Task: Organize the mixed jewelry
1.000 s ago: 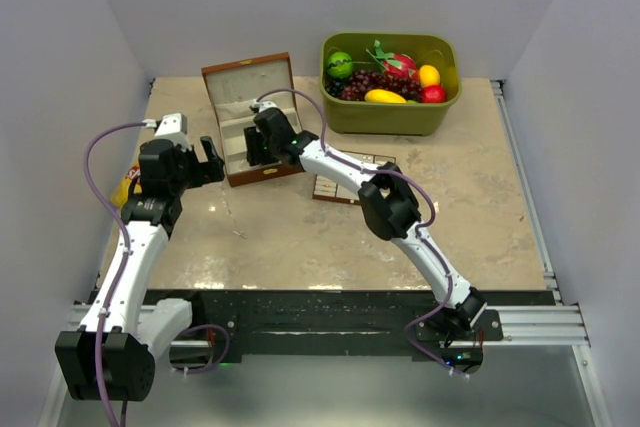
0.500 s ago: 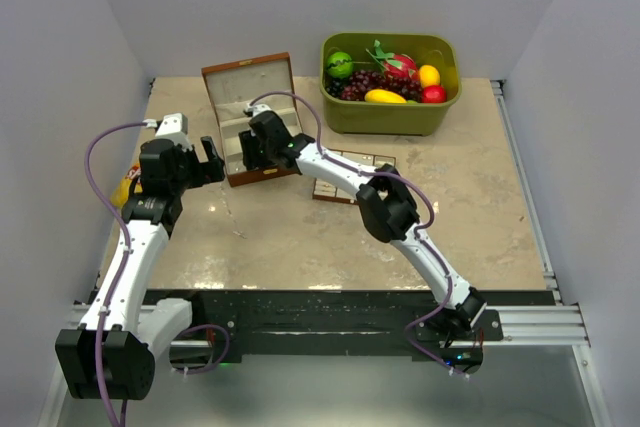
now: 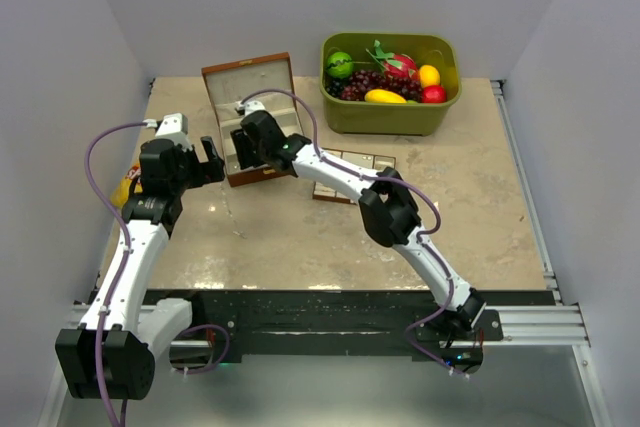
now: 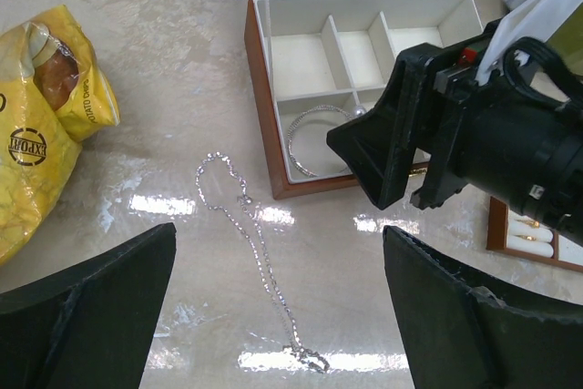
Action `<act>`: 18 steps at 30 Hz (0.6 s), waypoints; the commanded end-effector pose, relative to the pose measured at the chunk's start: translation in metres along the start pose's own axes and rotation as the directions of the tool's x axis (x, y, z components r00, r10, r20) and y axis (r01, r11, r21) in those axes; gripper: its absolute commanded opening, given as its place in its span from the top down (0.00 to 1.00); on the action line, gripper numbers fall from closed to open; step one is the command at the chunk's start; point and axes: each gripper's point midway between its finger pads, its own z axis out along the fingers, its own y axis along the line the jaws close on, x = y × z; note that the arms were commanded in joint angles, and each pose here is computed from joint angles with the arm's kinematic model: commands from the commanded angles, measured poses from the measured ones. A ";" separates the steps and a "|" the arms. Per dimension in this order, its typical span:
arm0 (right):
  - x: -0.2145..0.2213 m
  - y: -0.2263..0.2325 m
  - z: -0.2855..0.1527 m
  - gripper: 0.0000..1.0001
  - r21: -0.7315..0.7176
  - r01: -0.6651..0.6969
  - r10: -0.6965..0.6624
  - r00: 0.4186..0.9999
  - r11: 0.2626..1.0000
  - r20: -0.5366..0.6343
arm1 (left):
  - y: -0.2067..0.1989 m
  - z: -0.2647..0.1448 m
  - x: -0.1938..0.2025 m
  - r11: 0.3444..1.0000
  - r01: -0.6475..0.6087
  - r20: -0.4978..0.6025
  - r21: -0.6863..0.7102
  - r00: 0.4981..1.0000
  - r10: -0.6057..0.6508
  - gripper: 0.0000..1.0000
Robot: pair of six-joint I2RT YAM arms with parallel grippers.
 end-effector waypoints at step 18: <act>-0.059 -0.019 -0.077 0.44 0.100 -0.065 0.049 0.987 0.993 0.153 | -0.003 0.000 -0.010 1.000 0.003 0.030 0.012 1.000 -0.003 0.00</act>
